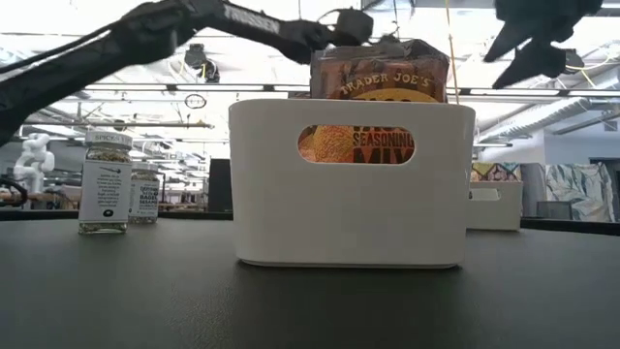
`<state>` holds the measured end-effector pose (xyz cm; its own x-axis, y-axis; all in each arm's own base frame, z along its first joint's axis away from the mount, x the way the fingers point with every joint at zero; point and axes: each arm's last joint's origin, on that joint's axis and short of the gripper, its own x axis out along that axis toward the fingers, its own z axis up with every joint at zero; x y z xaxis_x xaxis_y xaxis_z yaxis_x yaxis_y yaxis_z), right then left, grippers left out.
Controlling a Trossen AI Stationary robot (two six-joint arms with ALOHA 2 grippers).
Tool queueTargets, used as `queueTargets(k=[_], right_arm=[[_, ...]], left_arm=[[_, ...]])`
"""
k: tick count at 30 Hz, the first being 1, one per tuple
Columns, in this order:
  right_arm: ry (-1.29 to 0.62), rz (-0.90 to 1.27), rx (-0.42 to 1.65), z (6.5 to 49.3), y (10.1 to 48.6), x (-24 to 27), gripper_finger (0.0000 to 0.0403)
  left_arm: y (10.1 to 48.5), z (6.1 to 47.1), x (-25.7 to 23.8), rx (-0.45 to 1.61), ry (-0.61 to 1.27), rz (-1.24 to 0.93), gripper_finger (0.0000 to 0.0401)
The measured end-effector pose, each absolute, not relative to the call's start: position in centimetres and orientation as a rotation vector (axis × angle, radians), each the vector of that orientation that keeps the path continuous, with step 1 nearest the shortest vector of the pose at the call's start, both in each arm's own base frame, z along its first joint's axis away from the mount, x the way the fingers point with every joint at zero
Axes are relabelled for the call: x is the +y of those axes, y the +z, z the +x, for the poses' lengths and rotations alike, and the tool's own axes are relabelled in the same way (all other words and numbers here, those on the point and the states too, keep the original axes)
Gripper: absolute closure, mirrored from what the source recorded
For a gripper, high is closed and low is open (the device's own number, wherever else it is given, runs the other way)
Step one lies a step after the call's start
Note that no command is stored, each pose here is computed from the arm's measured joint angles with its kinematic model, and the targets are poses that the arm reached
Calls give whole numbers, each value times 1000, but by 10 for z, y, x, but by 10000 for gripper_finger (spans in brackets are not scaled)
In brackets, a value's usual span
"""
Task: Sort spices by type
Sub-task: Adjust the gray bin
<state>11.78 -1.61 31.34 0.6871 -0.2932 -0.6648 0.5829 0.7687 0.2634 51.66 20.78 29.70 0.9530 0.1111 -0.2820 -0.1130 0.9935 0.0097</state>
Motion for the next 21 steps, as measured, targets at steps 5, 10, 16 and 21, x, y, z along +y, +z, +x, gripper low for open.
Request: queueTargets(k=[5, 10, 16, 21], right_arm=[[-622, 449, 862, 136, 293, -28, 78], [-638, 360, 1030, 156, 275, -51, 78], [-595, 335, 1014, 171, 287, -87, 78], [-627, 286, 1017, 179, 317, -115, 78]], left_arm=[[350, 458, 237, 386, 180, -66, 161], [405, 404, 243, 379, 248, -72, 161], [447, 359, 224, 418, 307, -52, 161], [469, 326, 205, 483, 363, -56, 161]])
